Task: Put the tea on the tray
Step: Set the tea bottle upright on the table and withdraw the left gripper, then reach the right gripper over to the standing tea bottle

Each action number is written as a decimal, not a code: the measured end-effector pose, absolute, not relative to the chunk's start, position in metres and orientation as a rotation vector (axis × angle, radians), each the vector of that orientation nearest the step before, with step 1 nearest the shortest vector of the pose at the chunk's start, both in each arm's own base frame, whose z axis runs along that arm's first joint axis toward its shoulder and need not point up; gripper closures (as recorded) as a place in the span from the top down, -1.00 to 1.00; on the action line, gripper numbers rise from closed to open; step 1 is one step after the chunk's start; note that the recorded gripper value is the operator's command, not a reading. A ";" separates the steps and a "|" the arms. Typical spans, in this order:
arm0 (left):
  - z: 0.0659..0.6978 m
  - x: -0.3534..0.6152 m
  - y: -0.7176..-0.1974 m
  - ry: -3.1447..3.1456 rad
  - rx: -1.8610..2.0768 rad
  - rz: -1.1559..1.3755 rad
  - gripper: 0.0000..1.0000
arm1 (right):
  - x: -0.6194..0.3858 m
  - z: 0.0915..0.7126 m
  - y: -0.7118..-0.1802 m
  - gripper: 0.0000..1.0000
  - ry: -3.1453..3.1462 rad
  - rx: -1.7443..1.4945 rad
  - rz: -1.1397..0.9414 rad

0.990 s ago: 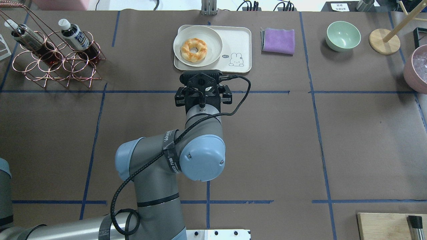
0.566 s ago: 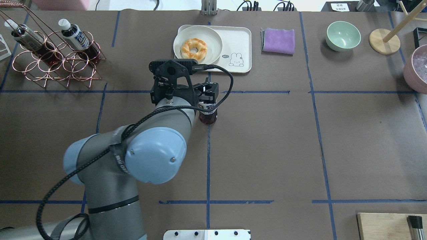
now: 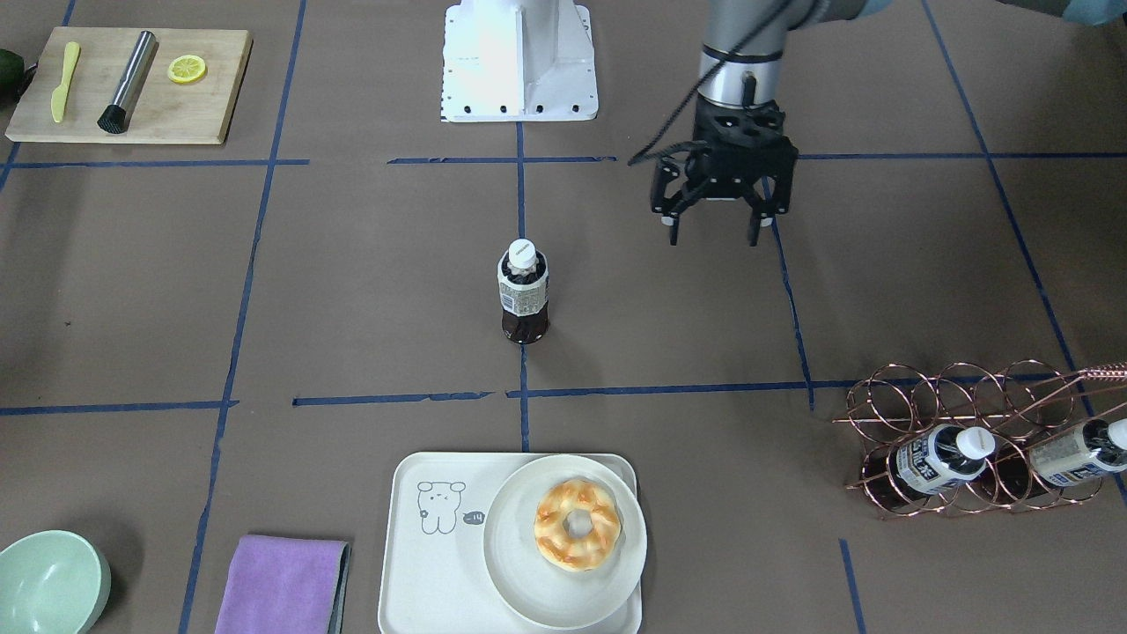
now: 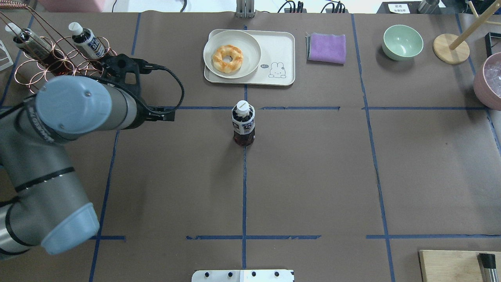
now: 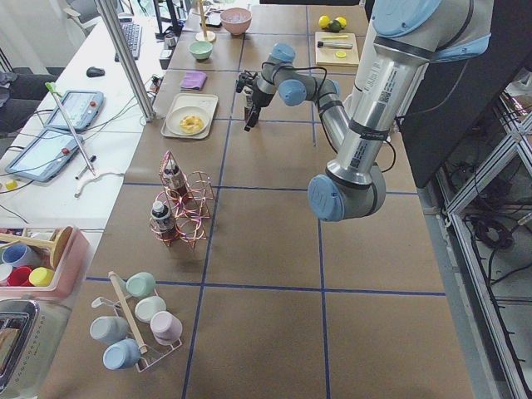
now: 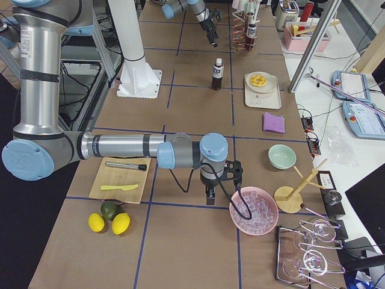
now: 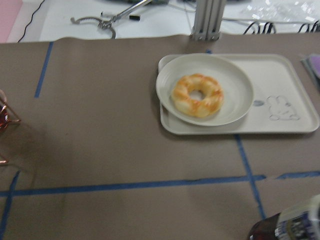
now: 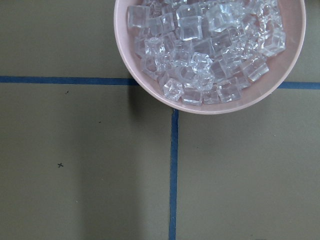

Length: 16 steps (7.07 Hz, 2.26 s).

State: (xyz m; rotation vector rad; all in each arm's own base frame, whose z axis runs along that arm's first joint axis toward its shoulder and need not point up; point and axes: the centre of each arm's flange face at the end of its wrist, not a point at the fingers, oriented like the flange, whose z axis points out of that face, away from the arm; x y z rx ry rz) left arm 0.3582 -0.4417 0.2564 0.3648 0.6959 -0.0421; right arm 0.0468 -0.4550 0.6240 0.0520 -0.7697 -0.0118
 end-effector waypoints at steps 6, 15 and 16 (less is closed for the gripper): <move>0.561 -0.015 -0.515 0.666 0.039 0.237 1.00 | 0.018 0.575 -0.470 1.00 -0.789 0.117 -0.094; 0.639 -0.096 -0.474 0.786 -0.009 0.033 1.00 | -0.280 0.181 -0.482 1.00 -0.970 0.016 -0.007; 0.639 -0.096 -0.474 0.786 -0.008 0.033 1.00 | -0.315 0.149 -0.474 1.00 -0.958 0.022 0.000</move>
